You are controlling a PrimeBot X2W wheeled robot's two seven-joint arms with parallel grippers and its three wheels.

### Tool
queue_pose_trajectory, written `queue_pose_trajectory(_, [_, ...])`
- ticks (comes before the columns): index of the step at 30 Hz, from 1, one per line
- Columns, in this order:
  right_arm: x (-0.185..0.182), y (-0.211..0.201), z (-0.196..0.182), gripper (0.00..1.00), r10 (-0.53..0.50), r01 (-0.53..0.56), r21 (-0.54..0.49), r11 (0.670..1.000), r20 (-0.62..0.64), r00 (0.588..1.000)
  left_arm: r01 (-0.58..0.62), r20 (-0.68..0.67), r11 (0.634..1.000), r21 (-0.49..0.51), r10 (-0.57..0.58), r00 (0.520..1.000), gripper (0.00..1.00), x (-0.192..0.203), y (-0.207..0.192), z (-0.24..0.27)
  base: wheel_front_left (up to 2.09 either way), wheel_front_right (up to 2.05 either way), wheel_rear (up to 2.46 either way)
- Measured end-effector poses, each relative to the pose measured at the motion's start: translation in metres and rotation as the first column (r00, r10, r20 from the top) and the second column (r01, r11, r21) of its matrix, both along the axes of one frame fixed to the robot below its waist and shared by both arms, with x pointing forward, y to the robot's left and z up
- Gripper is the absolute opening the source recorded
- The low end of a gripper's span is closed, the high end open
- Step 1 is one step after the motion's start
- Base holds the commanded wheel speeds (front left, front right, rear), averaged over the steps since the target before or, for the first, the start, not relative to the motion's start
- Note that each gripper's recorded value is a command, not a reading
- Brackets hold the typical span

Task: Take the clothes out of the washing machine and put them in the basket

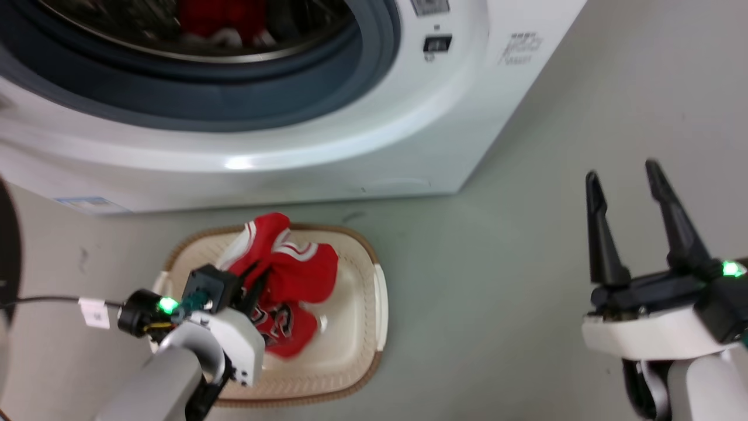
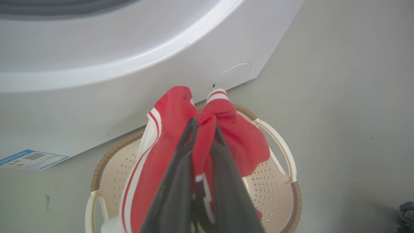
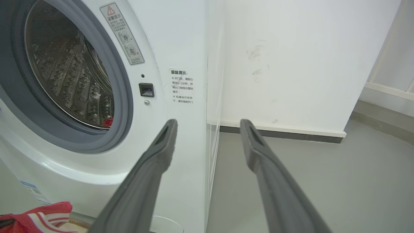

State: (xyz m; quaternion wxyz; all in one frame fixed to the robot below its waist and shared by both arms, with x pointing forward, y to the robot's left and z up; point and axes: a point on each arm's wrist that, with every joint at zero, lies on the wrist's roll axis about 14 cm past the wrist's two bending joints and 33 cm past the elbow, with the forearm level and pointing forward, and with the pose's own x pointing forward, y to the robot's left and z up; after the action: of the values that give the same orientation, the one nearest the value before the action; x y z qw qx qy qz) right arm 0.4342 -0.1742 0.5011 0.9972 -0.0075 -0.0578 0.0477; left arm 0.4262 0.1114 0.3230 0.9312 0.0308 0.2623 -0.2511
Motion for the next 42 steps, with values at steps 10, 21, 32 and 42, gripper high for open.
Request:
queue_pose_trajectory(10, [0.038, -0.025, -0.044, 1.00, -0.062, 0.062, -0.005, 0.998, -0.063, 0.996, 0.107, -0.238, 0.986, 0.124, -0.076, 0.968, 0.00, 0.019, -0.006, -0.119, 0.00, 0.00, 0.00])
queue_pose_trajectory(21, [0.063, -0.044, -0.105, 1.00, -0.104, 0.099, -0.040, 0.994, -0.149, 0.983, 0.305, -0.486, 0.921, 0.244, -0.156, 0.860, 0.00, 0.000, -0.005, -0.233, 0.00, 0.00, 0.00])
queue_pose_trajectory(32, [0.070, -0.039, -0.107, 1.00, -0.088, 0.084, -0.037, 0.996, -0.136, 0.987, 0.336, -0.541, 0.907, 0.255, -0.154, 0.827, 1.00, -0.015, -0.005, -0.242, 0.00, 0.00, 0.00])
queue_pose_trajectory(42, [0.064, -0.026, -0.070, 1.00, -0.056, 0.054, -0.025, 0.998, -0.073, 0.996, 0.119, -0.414, 0.974, 0.193, -0.029, 0.910, 1.00, 0.004, -0.006, -0.190, 0.00, 0.00, 0.00])
